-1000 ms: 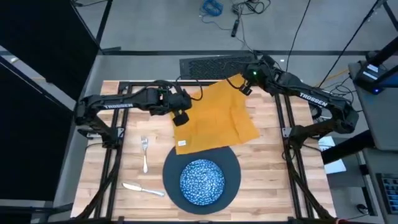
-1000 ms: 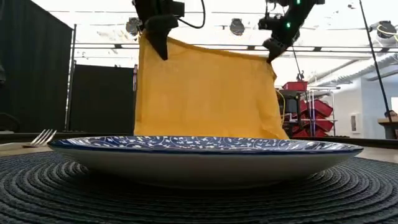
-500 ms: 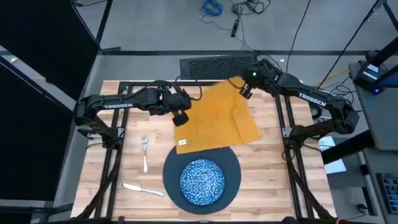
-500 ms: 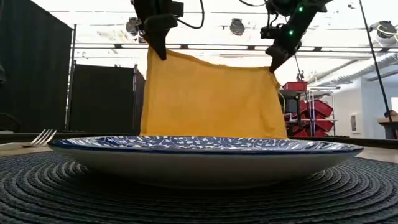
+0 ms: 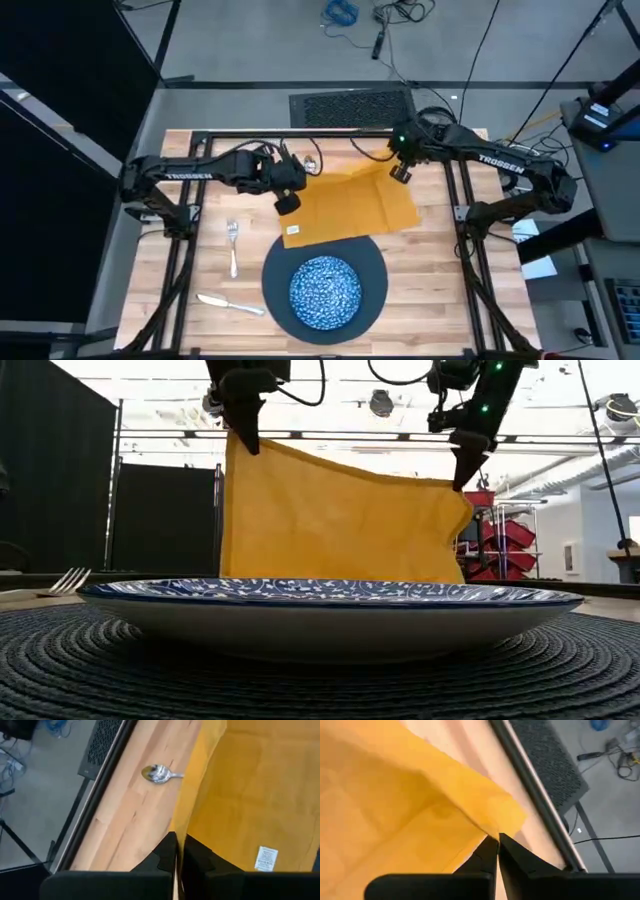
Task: Set table place
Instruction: Fold the yellow table napkin
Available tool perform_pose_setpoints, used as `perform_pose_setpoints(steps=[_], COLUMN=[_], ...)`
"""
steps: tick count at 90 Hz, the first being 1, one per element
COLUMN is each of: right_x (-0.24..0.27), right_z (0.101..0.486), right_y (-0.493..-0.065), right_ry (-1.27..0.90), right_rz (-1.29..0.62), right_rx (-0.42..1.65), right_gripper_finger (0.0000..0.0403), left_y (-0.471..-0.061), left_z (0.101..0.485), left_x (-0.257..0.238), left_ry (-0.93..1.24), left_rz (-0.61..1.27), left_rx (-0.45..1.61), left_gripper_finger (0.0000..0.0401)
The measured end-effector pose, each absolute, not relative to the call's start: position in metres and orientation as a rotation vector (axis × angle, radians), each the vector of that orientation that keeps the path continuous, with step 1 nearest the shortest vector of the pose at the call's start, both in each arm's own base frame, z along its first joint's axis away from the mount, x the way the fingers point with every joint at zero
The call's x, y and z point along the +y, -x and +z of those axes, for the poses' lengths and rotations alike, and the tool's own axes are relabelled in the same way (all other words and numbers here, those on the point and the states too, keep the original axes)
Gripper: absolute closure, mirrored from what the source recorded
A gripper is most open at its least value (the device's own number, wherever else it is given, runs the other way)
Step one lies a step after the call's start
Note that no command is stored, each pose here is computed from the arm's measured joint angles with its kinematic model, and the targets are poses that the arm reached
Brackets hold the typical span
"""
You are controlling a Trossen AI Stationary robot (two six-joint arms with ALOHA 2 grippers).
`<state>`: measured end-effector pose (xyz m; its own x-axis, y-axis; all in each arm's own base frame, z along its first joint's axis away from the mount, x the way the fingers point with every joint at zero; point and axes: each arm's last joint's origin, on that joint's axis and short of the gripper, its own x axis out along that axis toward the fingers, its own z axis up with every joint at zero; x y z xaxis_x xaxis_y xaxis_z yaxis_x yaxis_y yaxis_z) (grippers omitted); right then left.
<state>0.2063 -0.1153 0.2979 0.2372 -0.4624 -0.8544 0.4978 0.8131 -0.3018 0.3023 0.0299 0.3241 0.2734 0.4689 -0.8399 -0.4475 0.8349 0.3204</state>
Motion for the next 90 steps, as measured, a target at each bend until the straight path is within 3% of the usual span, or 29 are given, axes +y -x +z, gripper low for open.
perform_pose_setpoints(steps=[31,46,90], right_x=[-0.093,-0.092,-0.064], right_z=[0.293,0.294,0.277], right_y=[-0.205,-0.199,-0.197], right_ry=[-0.059,-0.034,-0.134], right_rz=[-0.615,-0.7,-0.578], right_rx=[1.263,1.297,1.39], right_gripper_finger=[0.0403,0.0403,0.0403], left_y=[-0.296,-0.299,-0.3], left_z=[0.279,0.279,0.279], left_x=[0.011,0.012,0.006], left_ry=[-0.04,-0.057,-0.035], left_rz=[0.6,0.594,0.567], left_rx=[1.24,1.208,1.2], left_gripper_finger=[0.0401,0.0401,0.0401])
